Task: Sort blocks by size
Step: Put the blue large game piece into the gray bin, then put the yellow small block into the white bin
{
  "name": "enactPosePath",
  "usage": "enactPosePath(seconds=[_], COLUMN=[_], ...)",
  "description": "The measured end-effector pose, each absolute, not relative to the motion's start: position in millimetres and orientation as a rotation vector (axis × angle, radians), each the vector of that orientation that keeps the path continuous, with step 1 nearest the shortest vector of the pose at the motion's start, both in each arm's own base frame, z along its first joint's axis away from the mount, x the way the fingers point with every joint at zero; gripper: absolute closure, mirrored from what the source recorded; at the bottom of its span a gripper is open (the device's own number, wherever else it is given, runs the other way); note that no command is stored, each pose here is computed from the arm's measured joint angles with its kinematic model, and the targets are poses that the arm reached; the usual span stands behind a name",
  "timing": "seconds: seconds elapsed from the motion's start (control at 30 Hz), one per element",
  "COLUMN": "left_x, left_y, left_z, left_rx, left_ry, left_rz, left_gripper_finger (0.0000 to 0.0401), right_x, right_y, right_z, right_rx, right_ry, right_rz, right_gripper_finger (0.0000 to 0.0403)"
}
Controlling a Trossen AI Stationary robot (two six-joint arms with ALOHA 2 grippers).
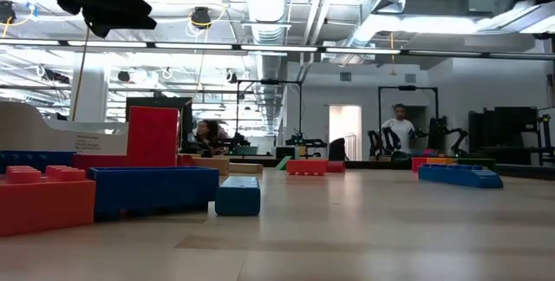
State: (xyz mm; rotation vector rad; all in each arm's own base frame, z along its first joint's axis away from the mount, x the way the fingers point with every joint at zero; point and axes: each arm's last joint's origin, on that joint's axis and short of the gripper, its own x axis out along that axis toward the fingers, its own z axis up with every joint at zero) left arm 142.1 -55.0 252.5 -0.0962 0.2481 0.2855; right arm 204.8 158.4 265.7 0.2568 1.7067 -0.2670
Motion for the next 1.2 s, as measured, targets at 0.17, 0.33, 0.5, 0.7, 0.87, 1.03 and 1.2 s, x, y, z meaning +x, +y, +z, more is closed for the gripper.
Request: enactPosePath(seconds=[0.17,0.33,0.5,0.7,0.87,1.03,1.2], left_x=[142.2,142.0,142.2,142.2,142.2,142.3,142.3], left_y=[-55.6,-56.7,-57.8,-57.7,-57.7,-57.7,-57.7], left_z=[252.3,252.1,251.8,251.9,251.9,251.9,251.9], left_rx=[-0.127,-0.141,-0.147,-0.137,-0.135,-0.135,-0.138], left_ry=[0.251,0.253,0.263,0.264,0.264,0.264,0.264], left_rz=[0.268,0.254,0.220,0.217,0.217,0.218,0.219], left_gripper_finger=[0.0227,0.0227,0.0227,0.0227,0.0227,0.0227,0.0227], right_x=[176.7,156.0,143.6,139.5,143.9,160.2,188.9], right_y=[192.0,216.8,220.0,203.3,182.3,148.3,108.6], right_z=[266.3,257.4,252.4,262.4,274.8,281.9,268.3], right_rx=[0.374,0.476,0.487,0.476,0.478,0.350,0.360], right_ry=[1.733,1.735,1.744,1.792,1.770,1.556,1.433], right_rz=[-0.345,-0.371,-0.472,-0.550,-0.549,-0.648,-0.752], right_gripper_finger=[0.0281,0.0281,0.0250,0.0176,0.0156,0.0155,0.0155])
